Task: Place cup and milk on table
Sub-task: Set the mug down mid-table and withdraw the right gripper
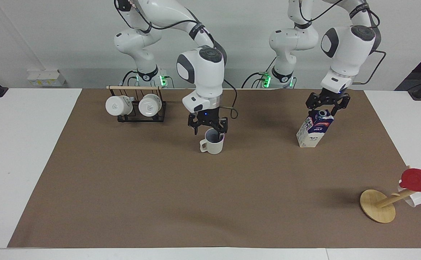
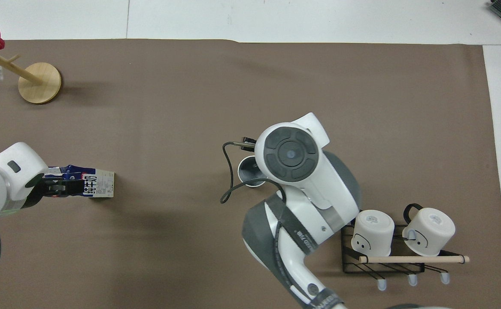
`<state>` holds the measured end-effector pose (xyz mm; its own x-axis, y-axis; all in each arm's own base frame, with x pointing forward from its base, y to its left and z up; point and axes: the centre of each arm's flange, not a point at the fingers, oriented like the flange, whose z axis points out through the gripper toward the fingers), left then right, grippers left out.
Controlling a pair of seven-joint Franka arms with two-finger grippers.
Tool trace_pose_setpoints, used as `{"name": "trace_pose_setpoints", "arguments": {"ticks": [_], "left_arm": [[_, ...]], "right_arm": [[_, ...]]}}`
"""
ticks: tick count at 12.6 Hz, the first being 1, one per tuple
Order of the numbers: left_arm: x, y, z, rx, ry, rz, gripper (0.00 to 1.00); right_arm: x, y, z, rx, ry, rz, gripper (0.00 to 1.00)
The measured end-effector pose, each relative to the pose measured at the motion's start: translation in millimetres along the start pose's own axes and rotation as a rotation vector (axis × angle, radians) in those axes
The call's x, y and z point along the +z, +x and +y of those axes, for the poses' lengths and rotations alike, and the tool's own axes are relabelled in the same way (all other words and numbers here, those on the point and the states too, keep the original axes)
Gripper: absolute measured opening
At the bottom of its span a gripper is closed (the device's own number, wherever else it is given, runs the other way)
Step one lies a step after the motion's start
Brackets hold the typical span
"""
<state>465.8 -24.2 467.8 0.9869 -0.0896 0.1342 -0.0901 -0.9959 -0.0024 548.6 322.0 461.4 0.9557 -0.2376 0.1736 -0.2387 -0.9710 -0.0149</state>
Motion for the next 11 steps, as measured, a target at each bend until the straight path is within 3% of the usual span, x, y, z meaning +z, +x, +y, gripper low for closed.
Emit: {"name": "trace_pose_setpoints", "arguments": {"ticks": [1, 3, 4, 5, 6, 7, 11], "left_arm": [[1, 0, 0, 0.001, 0.0, 0.0, 0.97], [1, 1, 0, 0.008, 0.0, 0.009, 0.71], [0, 1, 0, 0.009, 0.001, 0.012, 0.71], [0, 2, 0, 0.009, 0.001, 0.013, 0.63], [0, 2, 0, 0.008, 0.001, 0.014, 0.48], [0, 2, -1, 0.008, 0.001, 0.015, 0.42], [-25, 12, 4, -0.021, -0.001, 0.011, 0.42]], "right_arm": [[-16, 9, 18, -0.023, -0.001, -0.015, 1.0], [-35, 19, 47, -0.065, -0.02, -0.036, 1.0], [-41, 24, 59, -0.088, -0.029, -0.047, 1.0], [-47, 29, 72, -0.111, -0.038, -0.057, 1.0], [-53, 37, 89, -0.131, -0.045, -0.066, 1.0], [-61, 45, 108, -0.144, -0.047, -0.072, 1.0], [-99, 72, 196, -0.172, -0.026, -0.095, 1.0]]}}
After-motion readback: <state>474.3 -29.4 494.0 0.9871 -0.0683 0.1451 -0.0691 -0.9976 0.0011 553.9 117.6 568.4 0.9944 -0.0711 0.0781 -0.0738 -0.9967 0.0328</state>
